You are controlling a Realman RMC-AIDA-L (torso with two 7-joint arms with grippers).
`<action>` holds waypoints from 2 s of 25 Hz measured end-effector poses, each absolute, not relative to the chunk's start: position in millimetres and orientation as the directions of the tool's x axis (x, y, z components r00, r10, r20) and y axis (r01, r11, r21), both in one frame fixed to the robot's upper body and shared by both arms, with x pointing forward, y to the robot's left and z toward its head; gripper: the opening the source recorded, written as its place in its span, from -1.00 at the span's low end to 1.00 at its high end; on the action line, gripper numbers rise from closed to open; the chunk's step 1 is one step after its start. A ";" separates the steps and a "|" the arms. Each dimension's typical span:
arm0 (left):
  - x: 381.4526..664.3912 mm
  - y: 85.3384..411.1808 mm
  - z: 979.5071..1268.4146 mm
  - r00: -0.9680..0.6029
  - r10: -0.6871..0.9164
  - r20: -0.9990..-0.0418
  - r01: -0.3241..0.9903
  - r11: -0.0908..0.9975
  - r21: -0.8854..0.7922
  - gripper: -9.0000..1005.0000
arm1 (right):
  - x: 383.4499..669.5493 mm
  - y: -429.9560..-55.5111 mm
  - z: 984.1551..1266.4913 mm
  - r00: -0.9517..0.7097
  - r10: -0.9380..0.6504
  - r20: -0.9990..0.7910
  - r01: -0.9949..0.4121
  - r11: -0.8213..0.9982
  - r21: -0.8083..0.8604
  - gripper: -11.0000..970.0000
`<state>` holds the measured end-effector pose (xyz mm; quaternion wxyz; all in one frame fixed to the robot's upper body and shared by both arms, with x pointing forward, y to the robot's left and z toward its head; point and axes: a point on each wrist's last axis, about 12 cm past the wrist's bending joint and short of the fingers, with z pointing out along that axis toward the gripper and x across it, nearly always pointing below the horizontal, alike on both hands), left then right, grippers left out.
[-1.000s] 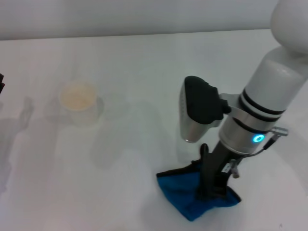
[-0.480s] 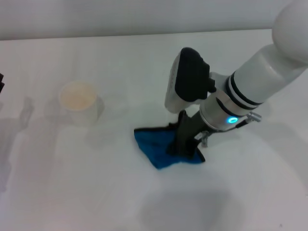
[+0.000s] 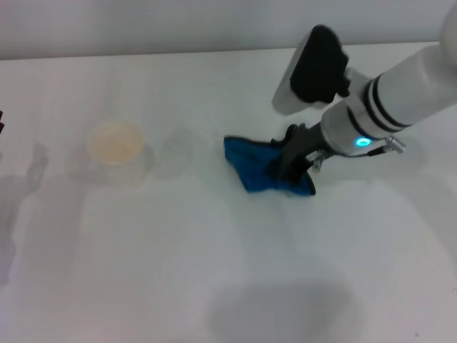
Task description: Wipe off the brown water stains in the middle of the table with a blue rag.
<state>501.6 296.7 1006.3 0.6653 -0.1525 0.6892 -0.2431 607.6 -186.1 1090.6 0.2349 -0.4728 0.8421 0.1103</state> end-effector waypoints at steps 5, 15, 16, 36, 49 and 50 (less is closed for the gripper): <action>501.4 296.8 1006.2 -0.068 -0.534 -0.843 0.113 0.835 -0.538 0.78 | 615.9 -194.9 1084.0 -0.463 -0.705 -0.538 -0.800 0.593 -0.088 -0.76; 501.6 296.4 1006.3 -0.068 -0.535 -0.842 0.114 0.835 -0.539 0.78 | 620.3 -227.1 1095.8 -0.552 -0.626 -0.550 -0.744 0.668 -0.013 -0.71; 501.4 296.4 1006.3 -0.068 -0.535 -0.842 0.114 0.835 -0.539 0.78 | 619.3 -232.1 1098.9 -0.558 -0.628 -0.543 -0.746 0.666 -0.004 -0.70; 499.9 297.3 1005.8 -0.060 -0.547 -0.835 0.101 0.829 -0.550 0.78 | 590.3 -264.8 1113.6 -0.537 -0.766 -0.354 -0.824 0.566 0.023 -0.59; 499.0 299.2 1005.5 -0.051 -0.555 -0.831 0.086 0.826 -0.557 0.78 | 575.2 -241.7 1112.4 -0.472 -0.807 -0.356 -0.873 0.485 0.057 -0.52; 499.3 299.3 1005.6 -0.050 -0.555 -0.830 0.085 0.826 -0.557 0.78 | 575.4 -242.1 1112.2 -0.473 -0.805 -0.358 -0.871 0.488 0.055 -0.52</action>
